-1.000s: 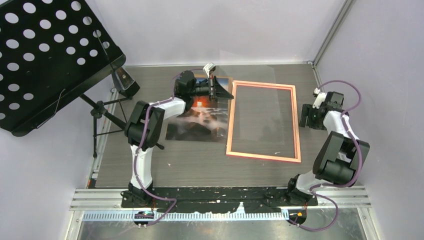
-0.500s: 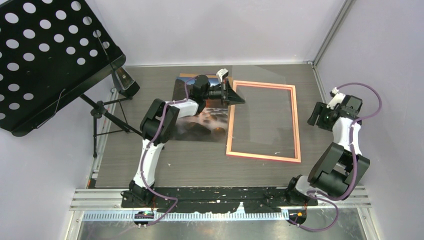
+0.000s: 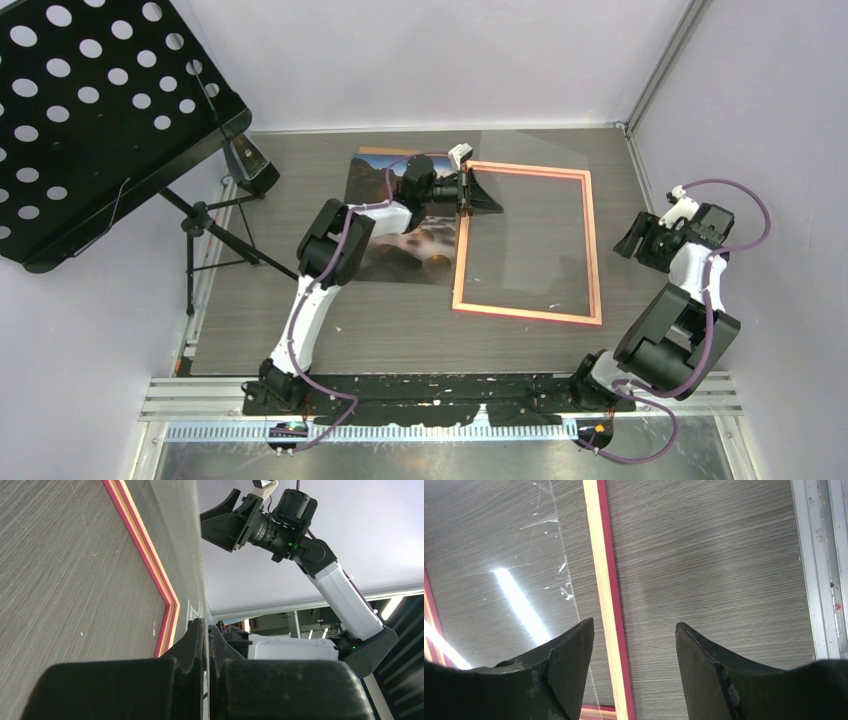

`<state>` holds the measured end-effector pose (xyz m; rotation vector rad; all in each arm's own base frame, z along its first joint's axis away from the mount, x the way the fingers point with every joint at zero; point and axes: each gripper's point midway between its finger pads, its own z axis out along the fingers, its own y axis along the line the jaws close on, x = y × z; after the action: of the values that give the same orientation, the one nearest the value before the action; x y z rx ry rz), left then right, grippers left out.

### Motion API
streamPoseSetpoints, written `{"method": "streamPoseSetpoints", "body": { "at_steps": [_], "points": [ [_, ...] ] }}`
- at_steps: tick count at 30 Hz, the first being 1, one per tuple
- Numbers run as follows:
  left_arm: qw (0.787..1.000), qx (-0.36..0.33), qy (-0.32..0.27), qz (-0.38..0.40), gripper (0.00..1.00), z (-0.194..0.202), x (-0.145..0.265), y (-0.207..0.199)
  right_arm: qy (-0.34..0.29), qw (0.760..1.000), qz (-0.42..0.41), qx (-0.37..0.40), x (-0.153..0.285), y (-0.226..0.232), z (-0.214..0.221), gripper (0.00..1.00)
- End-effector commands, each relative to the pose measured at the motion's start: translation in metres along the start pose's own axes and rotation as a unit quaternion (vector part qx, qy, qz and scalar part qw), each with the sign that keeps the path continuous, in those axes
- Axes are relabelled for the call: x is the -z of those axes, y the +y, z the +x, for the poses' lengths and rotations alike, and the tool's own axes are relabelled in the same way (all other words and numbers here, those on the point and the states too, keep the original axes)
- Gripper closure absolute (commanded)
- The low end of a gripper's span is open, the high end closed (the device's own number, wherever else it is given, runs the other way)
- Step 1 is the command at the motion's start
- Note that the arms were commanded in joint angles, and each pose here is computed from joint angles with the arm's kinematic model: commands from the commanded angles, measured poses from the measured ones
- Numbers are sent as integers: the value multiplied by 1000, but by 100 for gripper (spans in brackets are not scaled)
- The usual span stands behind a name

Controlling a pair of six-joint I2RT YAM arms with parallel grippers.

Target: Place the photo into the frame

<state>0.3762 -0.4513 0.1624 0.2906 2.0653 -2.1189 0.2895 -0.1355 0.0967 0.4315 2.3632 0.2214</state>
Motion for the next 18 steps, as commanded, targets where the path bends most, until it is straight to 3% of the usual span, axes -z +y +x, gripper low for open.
{"method": "streamPoseSetpoints", "body": {
  "at_steps": [1, 18],
  "points": [
    [999, -49, -5, 20, 100, -7, -11, -13, -21, 1000, -12, 13, 2, 2, -7, 33],
    [999, -43, 5, 22, 100, 2, -20, -2, -21, 1000, -17, 5, 2, -3, -2, 34]
  ]
}}
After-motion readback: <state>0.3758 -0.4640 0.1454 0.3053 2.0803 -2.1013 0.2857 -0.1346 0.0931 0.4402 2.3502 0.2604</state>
